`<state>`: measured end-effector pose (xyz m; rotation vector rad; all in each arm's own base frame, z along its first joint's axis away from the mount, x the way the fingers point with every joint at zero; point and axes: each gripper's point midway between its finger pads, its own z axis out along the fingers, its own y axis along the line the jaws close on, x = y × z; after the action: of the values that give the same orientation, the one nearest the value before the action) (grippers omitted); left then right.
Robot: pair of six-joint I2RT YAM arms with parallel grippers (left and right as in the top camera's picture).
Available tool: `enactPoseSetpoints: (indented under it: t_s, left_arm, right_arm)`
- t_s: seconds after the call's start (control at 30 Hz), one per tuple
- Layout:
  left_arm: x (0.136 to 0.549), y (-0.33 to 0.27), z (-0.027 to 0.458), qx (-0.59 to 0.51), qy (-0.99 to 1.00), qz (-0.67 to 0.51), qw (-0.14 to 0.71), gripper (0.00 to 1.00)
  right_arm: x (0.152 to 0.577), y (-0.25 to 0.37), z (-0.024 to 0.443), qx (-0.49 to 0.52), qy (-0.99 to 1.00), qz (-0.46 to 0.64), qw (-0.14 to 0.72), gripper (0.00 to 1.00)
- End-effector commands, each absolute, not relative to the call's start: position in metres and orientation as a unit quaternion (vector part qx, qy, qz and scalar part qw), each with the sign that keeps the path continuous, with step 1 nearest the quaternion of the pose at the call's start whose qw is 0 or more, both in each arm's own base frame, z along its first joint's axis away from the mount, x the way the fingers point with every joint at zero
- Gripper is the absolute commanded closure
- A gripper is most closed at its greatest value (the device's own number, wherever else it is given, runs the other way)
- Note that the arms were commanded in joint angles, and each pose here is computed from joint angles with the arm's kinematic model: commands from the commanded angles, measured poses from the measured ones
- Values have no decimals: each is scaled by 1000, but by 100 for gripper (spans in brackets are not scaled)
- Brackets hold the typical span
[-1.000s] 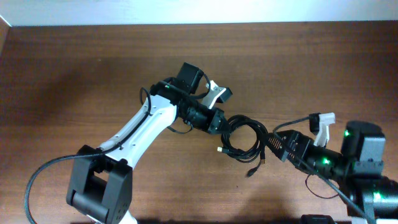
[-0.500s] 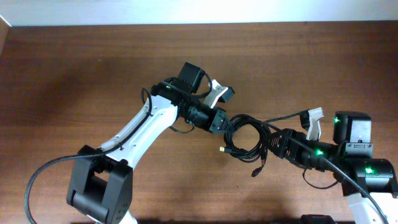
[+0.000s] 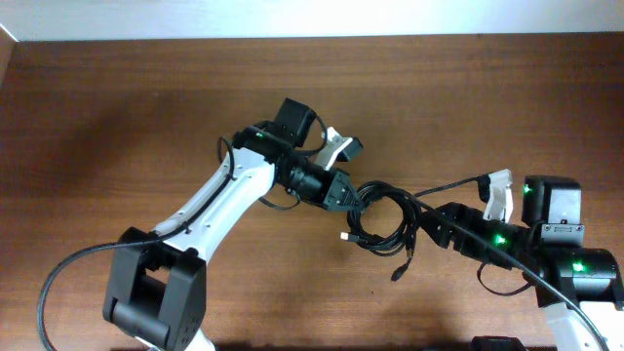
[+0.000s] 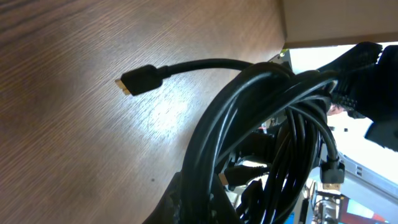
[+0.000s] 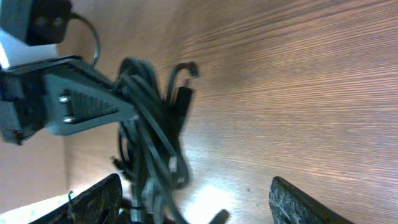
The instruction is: Untangle cables
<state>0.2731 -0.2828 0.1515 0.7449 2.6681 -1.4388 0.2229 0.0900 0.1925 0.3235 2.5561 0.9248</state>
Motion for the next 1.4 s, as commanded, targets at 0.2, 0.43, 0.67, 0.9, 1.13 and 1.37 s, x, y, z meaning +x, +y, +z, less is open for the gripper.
enactPoseSetpoints:
  t_s: [0.2, 0.43, 0.67, 0.9, 1.13, 1.37]
  left_arm:
    - [271, -294, 195, 259, 801, -540, 29, 100]
    - [272, -299, 200, 270, 790, -549, 39, 100]
    - [271, -312, 207, 298, 771, -560, 59, 100]
    - [261, -324, 233, 333, 713, -614, 65, 100]
    - [257, -323, 238, 334, 700, -629, 57, 100]
    - [254, -322, 238, 327, 701, -632, 46, 100]
  right_arm:
    - [227, 81, 193, 119, 920, 307, 214, 25]
    - [225, 88, 197, 112, 915, 327, 208, 25]
    - [224, 92, 199, 107, 911, 340, 205, 25]
    - [225, 87, 196, 113, 916, 325, 209, 25]
    - [225, 77, 189, 126, 925, 292, 209, 25]
    - [213, 39, 165, 199, 945, 181, 187, 25]
